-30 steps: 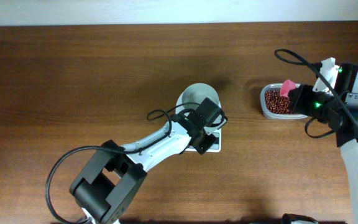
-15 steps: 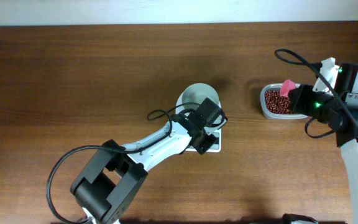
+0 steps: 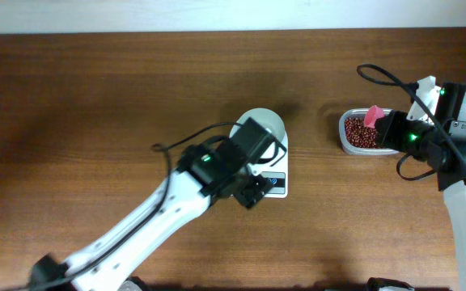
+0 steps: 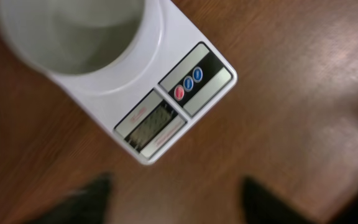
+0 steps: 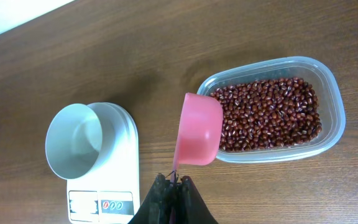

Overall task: Scoop and weigh 50g on scale
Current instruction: 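Withdraw the left gripper to the left of the scale, then dip the pink scoop into the bean tub with the right gripper, then carry the bean-filled scoop left over the white bowl, then tilt the scoop with the right gripper to pour beans into the bowl, then return the scoop to the bean tub and scoop more beans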

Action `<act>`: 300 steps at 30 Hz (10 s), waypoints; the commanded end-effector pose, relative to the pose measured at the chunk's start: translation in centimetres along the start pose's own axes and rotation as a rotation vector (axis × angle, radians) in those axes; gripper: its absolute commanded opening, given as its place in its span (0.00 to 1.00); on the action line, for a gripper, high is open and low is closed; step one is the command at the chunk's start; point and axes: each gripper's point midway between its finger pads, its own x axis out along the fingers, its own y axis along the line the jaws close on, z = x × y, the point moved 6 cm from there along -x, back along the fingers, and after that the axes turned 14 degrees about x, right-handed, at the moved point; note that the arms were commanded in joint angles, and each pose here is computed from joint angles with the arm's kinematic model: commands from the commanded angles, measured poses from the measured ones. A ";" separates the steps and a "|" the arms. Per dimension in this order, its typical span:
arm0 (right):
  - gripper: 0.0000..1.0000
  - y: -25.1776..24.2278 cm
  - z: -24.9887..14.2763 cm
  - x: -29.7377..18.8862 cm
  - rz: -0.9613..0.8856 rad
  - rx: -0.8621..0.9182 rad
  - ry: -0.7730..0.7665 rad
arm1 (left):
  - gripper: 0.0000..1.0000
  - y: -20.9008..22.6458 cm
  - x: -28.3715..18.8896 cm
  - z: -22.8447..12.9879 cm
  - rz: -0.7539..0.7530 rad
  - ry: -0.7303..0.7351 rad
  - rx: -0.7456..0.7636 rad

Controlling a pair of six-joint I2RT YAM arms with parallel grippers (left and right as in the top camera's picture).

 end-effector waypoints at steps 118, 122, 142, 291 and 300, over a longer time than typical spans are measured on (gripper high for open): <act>0.04 -12.3 1.5 10.2 0.173 0.304 0.321 | 0.99 4.6 -6.4 -5.6 -0.142 -0.164 0.128; 0.04 -12.5 2.0 9.4 0.257 0.346 0.303 | 0.99 4.6 -6.4 -5.6 -0.142 -0.164 0.128; 0.04 -12.3 3.4 6.6 0.548 0.466 0.264 | 0.99 4.6 -6.4 -5.6 -0.142 -0.164 0.128; 0.04 12.3 -1.9 1.7 0.048 -0.953 -0.227 | 0.99 4.6 -6.4 -5.6 -0.142 -0.164 0.128; 0.04 2.8 1.4 0.3 -0.351 -0.784 -0.145 | 0.99 4.6 -6.4 -5.6 -0.142 -0.164 0.128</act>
